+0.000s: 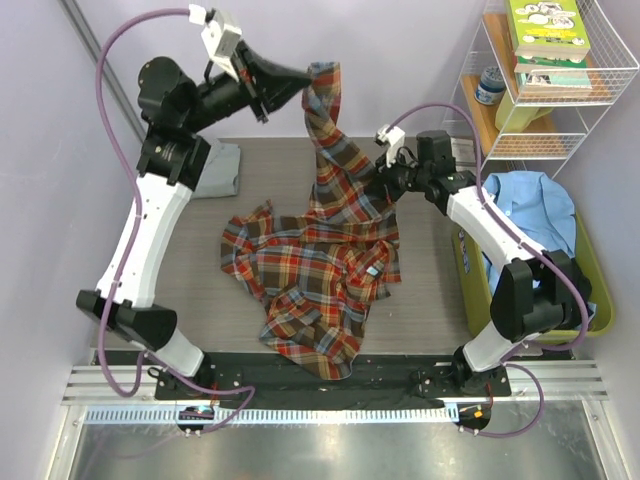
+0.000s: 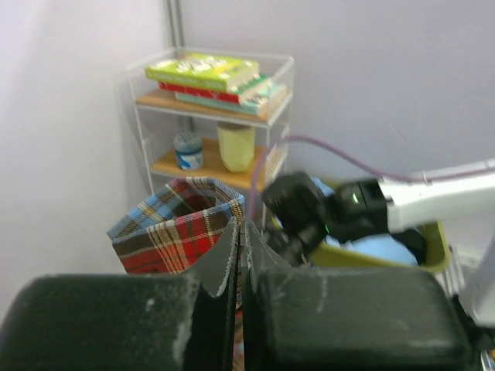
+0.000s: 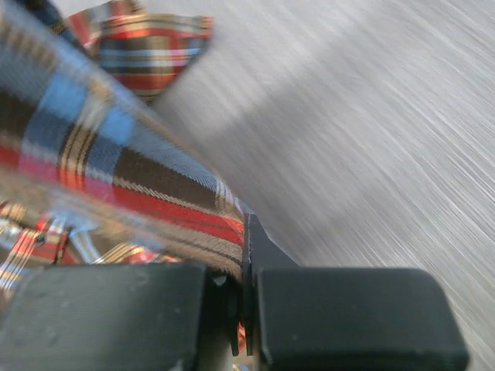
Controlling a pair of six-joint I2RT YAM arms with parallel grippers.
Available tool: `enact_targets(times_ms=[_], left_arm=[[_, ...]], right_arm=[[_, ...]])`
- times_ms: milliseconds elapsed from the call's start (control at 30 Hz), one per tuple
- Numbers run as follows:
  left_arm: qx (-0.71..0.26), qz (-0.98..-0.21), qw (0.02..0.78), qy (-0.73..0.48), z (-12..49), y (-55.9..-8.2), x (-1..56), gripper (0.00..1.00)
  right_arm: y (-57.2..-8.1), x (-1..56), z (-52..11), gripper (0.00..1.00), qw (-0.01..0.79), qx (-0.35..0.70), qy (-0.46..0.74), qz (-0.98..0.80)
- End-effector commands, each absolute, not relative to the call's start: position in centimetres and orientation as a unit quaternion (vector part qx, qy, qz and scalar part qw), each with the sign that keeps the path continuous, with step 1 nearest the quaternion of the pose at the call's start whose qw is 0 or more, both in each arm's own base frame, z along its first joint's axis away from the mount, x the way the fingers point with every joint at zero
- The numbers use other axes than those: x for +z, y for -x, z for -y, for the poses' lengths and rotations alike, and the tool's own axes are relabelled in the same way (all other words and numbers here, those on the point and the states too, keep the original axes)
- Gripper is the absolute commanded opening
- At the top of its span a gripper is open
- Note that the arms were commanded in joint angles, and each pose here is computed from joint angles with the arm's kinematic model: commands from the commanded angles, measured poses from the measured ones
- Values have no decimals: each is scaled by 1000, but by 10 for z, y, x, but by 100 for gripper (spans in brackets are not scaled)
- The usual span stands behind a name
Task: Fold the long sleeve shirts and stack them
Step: Flatten the shirt out
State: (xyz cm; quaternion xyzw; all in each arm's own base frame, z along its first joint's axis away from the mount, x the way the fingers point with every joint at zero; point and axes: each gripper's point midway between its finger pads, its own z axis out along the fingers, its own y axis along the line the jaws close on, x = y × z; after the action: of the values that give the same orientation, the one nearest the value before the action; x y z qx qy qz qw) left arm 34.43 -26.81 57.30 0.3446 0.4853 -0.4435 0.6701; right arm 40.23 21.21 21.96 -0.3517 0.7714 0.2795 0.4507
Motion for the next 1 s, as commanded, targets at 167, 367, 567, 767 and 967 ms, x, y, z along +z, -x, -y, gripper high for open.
enact_targets(times_ms=[167, 367, 567, 767, 967], left_arm=[[-431, -512, 333, -664, 312, -126, 328, 3], [-350, -651, 359, -570, 253, -206, 268, 58], [-222, -795, 380, -417, 140, -362, 207, 75], [-165, -866, 259, -396, 85, -415, 108, 88], [-160, -901, 186, -358, 77, -424, 56, 77]], right_arm=[[-419, 284, -164, 1, 533, 224, 301, -758], [-399, 268, -158, 1, 519, 221, 318, -762], [-384, 263, -151, 1, 513, 208, 322, -768], [-381, 253, -129, 1, 508, 149, 318, -787], [-379, 248, -103, 1, 498, 81, 313, -805]])
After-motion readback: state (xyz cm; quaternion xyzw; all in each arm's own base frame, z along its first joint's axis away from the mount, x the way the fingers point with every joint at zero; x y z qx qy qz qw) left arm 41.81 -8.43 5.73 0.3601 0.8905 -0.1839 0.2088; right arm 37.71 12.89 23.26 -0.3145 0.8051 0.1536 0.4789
